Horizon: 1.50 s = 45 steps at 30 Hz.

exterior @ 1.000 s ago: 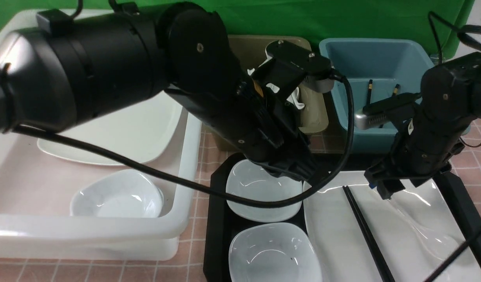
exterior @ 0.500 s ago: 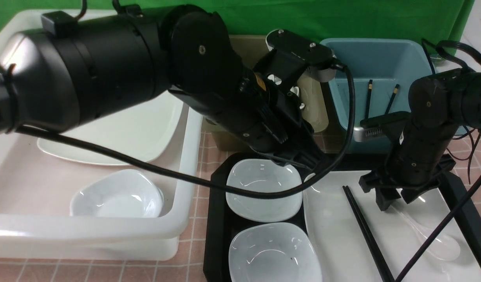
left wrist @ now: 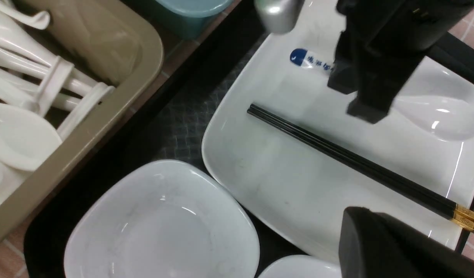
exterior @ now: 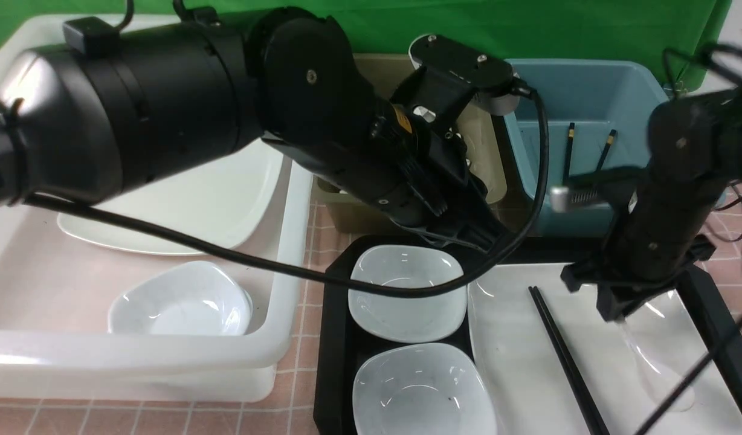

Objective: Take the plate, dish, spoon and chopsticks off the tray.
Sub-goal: Use the right arm to grab a soup spoon from the plate, then use the right arm to put the soup spoon into the small storage box in the middle

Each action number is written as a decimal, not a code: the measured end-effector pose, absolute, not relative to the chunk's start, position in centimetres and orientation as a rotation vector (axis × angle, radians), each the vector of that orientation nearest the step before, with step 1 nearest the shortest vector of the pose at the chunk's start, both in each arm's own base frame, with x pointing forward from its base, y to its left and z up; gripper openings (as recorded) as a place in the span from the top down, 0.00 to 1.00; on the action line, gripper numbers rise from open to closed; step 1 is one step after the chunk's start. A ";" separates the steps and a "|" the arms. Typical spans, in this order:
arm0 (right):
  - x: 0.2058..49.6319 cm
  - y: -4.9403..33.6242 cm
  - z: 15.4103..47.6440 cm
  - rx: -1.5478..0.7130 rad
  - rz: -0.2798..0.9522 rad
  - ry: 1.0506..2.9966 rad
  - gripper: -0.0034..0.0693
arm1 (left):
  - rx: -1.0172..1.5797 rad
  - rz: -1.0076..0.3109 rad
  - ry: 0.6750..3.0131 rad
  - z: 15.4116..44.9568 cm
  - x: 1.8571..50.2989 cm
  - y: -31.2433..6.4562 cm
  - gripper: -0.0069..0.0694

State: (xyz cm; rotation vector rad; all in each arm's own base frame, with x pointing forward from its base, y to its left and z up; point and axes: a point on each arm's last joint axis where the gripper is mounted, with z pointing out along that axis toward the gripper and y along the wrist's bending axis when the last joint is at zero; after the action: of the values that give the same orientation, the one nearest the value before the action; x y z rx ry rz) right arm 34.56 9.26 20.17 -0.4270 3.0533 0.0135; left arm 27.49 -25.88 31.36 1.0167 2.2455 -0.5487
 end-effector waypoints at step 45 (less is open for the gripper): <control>40.1 12.8 38.9 -0.552 0.450 2.515 0.91 | 0.804 -0.488 2.357 36.5 27.3 -16.7 0.91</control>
State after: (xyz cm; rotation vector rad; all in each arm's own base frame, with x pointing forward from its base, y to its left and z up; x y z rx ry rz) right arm 40.15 12.77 38.92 -0.5525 2.5151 0.4500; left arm 27.26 -16.72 36.49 0.8045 2.3568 -0.4878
